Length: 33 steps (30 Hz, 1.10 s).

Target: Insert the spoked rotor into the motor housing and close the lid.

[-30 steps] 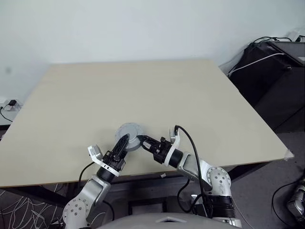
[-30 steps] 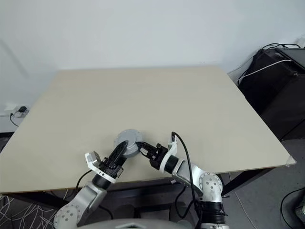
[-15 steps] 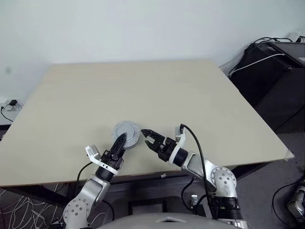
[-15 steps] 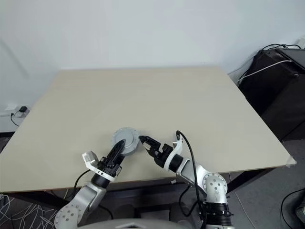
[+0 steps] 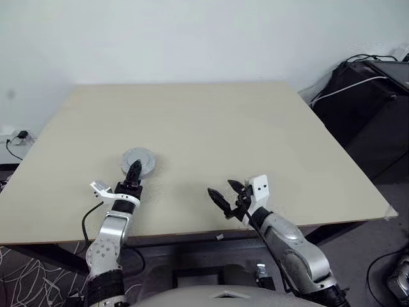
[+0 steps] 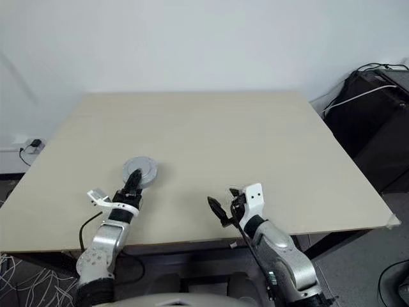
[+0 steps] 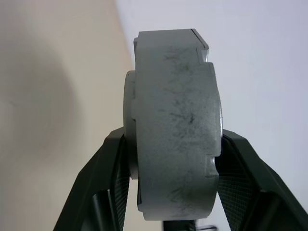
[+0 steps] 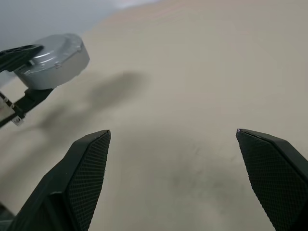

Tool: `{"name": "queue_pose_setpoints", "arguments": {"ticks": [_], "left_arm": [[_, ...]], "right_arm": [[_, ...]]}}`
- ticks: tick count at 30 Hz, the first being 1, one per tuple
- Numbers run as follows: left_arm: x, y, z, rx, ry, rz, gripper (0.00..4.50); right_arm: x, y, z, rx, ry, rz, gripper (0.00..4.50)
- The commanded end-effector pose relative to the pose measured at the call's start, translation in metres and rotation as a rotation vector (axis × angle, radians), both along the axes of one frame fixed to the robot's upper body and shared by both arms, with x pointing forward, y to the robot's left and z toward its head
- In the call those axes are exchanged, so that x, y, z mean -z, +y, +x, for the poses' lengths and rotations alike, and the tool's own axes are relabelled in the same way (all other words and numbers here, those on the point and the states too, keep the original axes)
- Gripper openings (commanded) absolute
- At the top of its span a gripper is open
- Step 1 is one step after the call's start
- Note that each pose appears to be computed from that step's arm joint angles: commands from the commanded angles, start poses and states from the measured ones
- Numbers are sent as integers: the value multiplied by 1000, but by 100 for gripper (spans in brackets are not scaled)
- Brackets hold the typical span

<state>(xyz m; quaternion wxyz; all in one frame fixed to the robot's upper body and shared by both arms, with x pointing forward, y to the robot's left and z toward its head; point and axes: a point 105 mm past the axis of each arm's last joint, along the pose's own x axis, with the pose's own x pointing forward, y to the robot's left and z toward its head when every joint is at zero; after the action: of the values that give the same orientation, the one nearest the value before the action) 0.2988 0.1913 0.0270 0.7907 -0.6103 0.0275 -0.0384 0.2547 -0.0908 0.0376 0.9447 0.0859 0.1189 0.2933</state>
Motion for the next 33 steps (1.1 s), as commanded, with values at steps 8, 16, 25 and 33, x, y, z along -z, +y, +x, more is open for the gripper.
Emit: {"name": "queue_pose_setpoints", "arguments": {"ticks": [8,16,25,33], "left_arm": [[-23,28,50,-5,-45,139,212],[-12,37,78,-64,31,164,212],[4,15,95,-12,121,203,212],[21,27,92,-57,237,256,212]], "right_arm": [[0,-15,-1,18,-134,-114,450],[3,-18,-4,54,-188,-145,450],[5,-18,-6,55,-179,-147,450],[7,-18,-6,58,-160,-141,450]]}}
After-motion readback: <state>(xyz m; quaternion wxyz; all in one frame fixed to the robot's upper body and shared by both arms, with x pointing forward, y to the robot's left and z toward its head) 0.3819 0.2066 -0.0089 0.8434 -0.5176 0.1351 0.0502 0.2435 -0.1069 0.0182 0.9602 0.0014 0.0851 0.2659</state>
